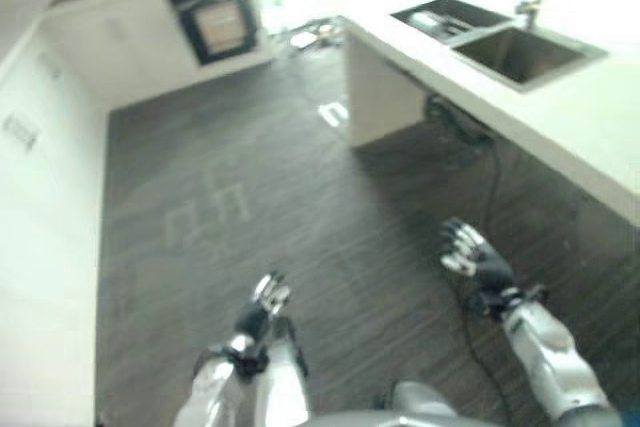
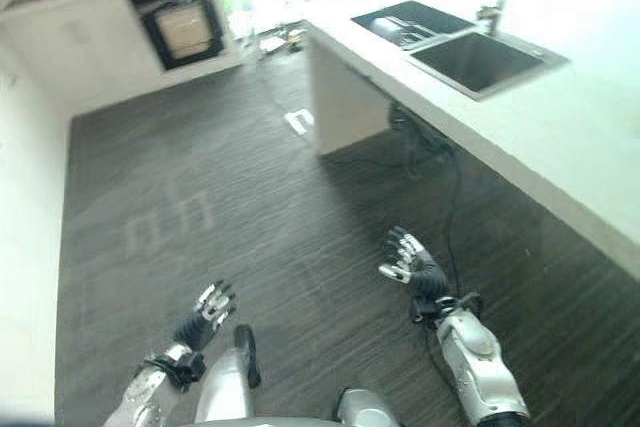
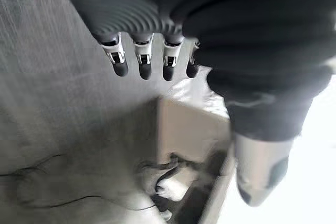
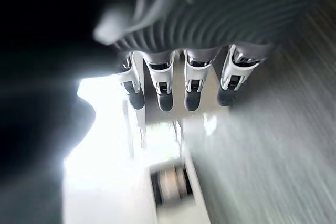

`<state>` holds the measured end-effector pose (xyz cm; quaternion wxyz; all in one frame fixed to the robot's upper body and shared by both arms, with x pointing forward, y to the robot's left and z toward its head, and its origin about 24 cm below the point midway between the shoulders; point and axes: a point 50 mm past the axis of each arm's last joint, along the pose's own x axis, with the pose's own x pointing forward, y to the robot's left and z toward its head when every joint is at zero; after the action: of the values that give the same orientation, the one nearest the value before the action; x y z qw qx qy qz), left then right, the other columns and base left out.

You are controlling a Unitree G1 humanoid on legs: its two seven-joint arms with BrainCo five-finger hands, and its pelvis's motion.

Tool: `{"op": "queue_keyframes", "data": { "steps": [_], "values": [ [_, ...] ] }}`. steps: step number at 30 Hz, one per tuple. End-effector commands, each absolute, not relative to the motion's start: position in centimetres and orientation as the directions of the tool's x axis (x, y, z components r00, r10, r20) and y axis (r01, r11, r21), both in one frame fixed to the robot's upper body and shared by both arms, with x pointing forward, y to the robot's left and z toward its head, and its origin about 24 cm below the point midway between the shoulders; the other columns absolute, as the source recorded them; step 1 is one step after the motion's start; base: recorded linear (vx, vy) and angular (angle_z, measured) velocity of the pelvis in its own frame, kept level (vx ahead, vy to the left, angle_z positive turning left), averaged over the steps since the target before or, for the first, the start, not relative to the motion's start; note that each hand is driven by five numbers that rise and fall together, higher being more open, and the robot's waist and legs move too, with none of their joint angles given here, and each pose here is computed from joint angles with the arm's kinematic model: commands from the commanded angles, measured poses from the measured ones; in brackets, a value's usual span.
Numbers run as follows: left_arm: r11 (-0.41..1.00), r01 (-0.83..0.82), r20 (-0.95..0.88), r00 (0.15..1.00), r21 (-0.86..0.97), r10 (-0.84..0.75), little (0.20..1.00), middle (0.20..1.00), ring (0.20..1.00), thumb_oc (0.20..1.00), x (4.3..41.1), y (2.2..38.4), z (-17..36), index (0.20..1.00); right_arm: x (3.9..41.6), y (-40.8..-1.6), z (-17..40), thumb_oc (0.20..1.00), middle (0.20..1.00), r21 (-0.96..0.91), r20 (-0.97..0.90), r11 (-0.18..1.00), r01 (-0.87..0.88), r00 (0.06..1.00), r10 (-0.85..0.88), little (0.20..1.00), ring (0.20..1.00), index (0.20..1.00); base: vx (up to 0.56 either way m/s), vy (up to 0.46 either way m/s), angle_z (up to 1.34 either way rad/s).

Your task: Place the dishes in the dishwasher.

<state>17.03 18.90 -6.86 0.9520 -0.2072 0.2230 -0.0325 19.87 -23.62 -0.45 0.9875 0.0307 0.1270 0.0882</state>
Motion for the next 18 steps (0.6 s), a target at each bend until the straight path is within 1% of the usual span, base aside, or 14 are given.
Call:
{"op": "queue_keyframes", "data": {
  "steps": [1,3,6,11,15,18],
  "values": [
    [0.94,-0.004,-0.257,0.962,-0.341,-0.089,1.0,1.0,1.0,1.0,18.6,21.2,-4.2,1.0,22.3,-21.9,2.9,1.0,1.0,0.059,-0.072,0.955,-0.291,0.953,0.295,1.0,1.0,1.0,0.33,0.405,-0.8],
    [0.941,-0.016,-0.256,0.964,-0.337,-0.075,1.0,1.0,1.0,1.0,19.1,21.4,-4.2,1.0,22.5,-22.0,3.2,1.0,1.0,0.077,-0.053,0.961,-0.265,0.962,0.269,1.0,1.0,1.0,0.31,0.48,-1.08],
    [0.944,0.003,-0.234,0.969,-0.33,-0.085,1.0,1.0,1.0,1.0,19.9,21.8,-3.4,1.0,22.1,-21.9,3.5,1.0,1.0,0.119,-0.036,0.965,-0.235,0.97,0.241,1.0,1.0,1.0,0.21,0.313,-0.33],
    [0.957,0.045,-0.185,0.978,-0.287,-0.101,1.0,1.0,1.0,1.0,21.4,22.2,-1.8,1.0,22.5,-20.4,3.9,1.0,1.0,0.125,0.014,0.964,-0.236,0.972,0.236,1.0,1.0,1.0,0.21,0.325,0.45],
    [0.951,0.008,-0.086,0.996,-0.31,-0.037,1.0,1.0,1.0,1.0,22.1,22.6,0.4,1.0,22.4,-19.9,5.0,1.0,1.0,0.101,0.085,0.967,-0.233,0.971,0.225,1.0,1.0,1.0,0.24,0.371,0.41],
    [0.948,-0.007,0.004,1.0,-0.319,0.009,1.0,1.0,1.0,1.0,22.5,23.3,2.7,1.0,22.5,-20.1,6.3,1.0,1.0,0.085,0.145,0.969,-0.233,0.965,0.219,1.0,1.0,1.0,0.16,0.092,0.12]
  ]
}}
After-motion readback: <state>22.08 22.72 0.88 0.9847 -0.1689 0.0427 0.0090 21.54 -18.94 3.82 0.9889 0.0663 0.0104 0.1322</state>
